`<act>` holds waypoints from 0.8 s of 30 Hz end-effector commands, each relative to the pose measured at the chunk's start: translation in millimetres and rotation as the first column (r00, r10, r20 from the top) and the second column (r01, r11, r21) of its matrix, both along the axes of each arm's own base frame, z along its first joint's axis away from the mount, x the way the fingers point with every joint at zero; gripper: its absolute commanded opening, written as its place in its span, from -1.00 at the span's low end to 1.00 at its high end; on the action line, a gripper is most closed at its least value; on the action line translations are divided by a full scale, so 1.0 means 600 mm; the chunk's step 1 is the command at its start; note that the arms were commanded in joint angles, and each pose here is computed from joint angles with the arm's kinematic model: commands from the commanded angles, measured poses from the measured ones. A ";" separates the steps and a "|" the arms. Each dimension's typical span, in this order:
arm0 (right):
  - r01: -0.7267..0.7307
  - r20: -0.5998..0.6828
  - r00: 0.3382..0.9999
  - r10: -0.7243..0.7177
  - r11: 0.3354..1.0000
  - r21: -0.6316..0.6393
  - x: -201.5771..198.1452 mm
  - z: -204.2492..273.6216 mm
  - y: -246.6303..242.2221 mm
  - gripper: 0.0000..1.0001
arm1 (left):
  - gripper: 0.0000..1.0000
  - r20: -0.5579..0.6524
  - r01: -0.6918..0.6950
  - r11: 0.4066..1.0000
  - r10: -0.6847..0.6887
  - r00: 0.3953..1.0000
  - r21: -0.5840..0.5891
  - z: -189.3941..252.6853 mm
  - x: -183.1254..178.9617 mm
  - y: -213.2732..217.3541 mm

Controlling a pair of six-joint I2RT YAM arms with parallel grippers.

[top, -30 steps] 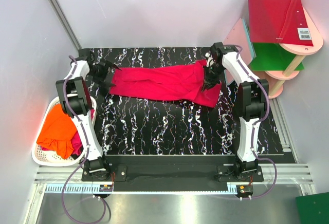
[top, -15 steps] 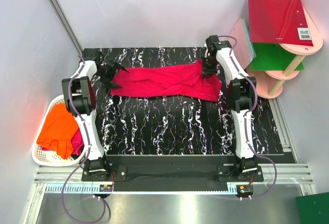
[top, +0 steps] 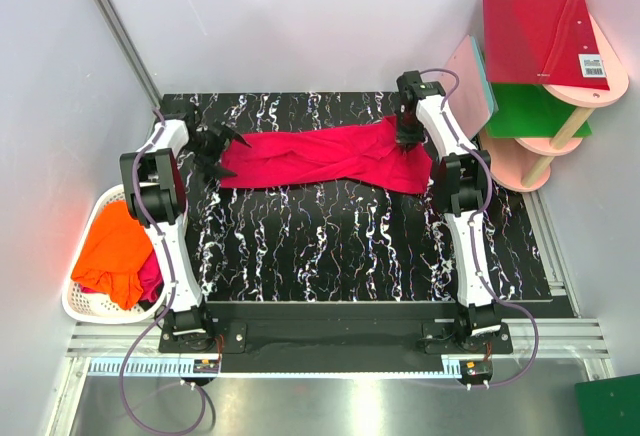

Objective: Fold and stack the t-shirts
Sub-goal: Fold the other side of the tshirt into a rectangle

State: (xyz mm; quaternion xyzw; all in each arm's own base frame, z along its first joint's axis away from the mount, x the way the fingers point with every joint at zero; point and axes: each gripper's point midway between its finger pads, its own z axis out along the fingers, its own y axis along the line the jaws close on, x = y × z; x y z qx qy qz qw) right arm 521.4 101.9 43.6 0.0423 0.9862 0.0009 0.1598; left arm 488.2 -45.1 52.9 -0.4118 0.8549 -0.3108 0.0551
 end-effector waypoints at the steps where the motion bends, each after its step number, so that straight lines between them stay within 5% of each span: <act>1: 0.076 0.171 0.983 -0.066 0.995 -0.057 0.046 0.072 -0.022 -0.21 | 0.98 0.037 0.011 1.000 -0.011 0.999 0.023 0.025 0.000 0.004; 4: 0.112 0.196 0.976 -0.097 0.991 -0.067 0.060 0.068 -0.028 0.60 | 0.98 0.050 0.024 0.999 -0.025 0.998 0.021 0.033 -0.003 0.002; 7: 0.112 0.244 0.965 -0.101 0.993 -0.034 0.069 0.103 -0.020 0.99 | 0.98 0.098 0.070 0.997 -0.073 0.992 0.034 0.052 -0.003 -0.005; 13: 0.010 0.318 0.947 -0.039 0.996 0.094 0.050 0.180 0.018 0.99 | 0.98 0.178 0.160 0.985 -0.170 0.969 0.066 0.081 -0.003 -0.030; 14: -0.017 0.311 0.950 -0.020 0.993 0.116 0.043 0.182 0.027 0.95 | 0.98 0.178 0.169 0.983 -0.178 0.968 0.066 0.079 -0.004 -0.034; 16: -0.084 0.263 0.964 0.027 0.975 0.206 0.017 0.174 0.058 0.55 | 0.98 0.175 0.186 0.980 -0.195 0.965 0.066 0.074 -0.007 -0.042; 17: -0.096 0.242 0.970 0.036 0.966 0.239 0.007 0.170 0.068 -0.88 | 0.98 0.165 0.192 0.979 -0.201 0.966 0.064 0.066 -0.010 -0.044; 24: -0.072 0.039 0.997 0.062 0.939 0.335 -0.060 0.083 0.093 -1.00 | 0.98 0.148 0.199 0.978 -0.206 0.967 0.056 0.057 -0.016 -0.051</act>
